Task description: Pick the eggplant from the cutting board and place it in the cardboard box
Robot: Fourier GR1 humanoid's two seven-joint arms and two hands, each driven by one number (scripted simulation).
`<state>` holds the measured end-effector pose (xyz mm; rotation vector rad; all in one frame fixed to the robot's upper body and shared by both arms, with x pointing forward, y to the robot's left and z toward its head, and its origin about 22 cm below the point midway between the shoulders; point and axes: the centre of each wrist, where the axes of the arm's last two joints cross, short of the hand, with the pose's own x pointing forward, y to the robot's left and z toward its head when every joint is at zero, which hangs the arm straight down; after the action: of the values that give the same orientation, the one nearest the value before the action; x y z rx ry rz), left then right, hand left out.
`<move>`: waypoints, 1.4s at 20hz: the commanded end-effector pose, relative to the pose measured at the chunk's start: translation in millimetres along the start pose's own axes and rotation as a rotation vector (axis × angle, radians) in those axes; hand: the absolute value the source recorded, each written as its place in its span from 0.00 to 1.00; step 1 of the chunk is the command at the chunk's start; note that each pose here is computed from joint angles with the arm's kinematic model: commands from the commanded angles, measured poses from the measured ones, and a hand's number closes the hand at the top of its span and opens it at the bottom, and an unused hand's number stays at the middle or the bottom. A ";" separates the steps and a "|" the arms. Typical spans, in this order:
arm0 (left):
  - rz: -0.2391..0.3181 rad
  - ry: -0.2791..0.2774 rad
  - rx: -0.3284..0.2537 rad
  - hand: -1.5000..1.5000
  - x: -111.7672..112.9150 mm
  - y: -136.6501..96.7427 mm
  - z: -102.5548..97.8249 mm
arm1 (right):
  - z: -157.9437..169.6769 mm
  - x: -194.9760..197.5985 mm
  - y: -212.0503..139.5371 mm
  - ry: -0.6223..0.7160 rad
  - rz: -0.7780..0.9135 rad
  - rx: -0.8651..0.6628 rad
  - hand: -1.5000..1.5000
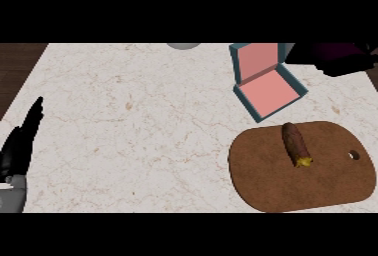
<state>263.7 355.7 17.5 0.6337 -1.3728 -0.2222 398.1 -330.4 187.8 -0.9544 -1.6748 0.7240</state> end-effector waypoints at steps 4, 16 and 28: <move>-0.005 -0.022 0.003 0.50 -3.4 -17.1 -4.4 | -39.0 24.6 34.7 0.061 -0.126 0.047 1.00; 0.004 -0.051 -0.049 0.50 19.9 -10.7 -13.1 | -59.6 26.2 73.8 0.172 -0.025 0.077 1.00; 0.007 -0.077 -0.042 0.50 44.6 -22.6 -22.1 | -51.4 35.3 115.5 0.304 -0.248 0.077 0.00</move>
<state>291.1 328.5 28.5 0.5930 -1.4329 -0.2682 469.3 -250.7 127.5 -0.7709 -1.4299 0.4857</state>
